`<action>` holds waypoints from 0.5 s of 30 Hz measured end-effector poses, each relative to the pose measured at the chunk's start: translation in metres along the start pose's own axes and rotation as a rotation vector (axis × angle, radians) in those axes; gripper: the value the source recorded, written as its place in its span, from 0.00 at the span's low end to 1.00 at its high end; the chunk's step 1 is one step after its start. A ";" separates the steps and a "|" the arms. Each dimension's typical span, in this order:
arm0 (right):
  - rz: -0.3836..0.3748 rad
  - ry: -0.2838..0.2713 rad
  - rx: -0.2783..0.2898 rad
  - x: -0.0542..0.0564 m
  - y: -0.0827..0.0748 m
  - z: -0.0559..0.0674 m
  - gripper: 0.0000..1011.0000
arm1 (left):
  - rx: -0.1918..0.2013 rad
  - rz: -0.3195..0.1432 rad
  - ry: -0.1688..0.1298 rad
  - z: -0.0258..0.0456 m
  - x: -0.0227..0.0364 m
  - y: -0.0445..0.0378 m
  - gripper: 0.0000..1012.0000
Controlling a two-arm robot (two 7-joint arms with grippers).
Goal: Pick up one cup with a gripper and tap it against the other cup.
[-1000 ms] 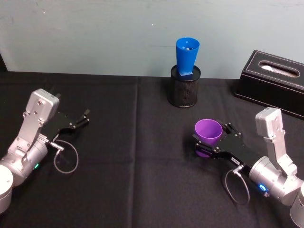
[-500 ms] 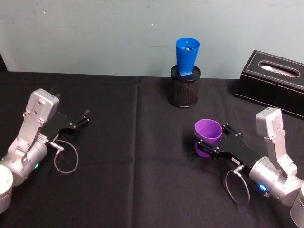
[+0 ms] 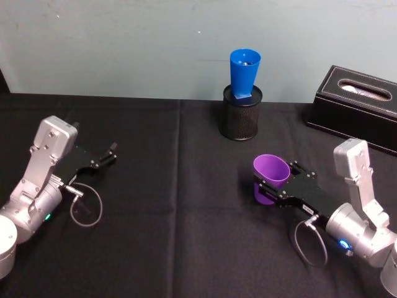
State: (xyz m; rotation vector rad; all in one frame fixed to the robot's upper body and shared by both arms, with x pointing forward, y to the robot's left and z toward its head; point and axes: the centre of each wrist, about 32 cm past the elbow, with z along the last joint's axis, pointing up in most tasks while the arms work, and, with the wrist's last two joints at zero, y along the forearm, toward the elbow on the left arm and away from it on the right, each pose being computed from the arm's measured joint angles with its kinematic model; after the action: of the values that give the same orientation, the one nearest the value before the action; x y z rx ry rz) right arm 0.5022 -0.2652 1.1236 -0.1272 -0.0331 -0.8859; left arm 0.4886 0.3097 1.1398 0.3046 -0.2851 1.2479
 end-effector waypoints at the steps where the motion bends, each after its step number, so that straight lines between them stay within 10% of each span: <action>1: 0.001 -0.002 0.000 0.000 0.000 0.002 0.73 | 0.000 0.000 0.000 0.0000 0.0000 0.0000 0.99; 15: 0.012 0.020 0.012 0.003 -0.011 0.061 0.72 | 0.000 0.000 0.000 0.0000 0.0000 0.0000 0.99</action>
State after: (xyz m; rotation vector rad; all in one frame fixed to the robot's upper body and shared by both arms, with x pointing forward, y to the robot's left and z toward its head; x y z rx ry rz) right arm 0.4964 -0.2667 1.1858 -0.1068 -0.0188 -0.8749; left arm 0.4886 0.3097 1.1398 0.3045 -0.2851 1.2479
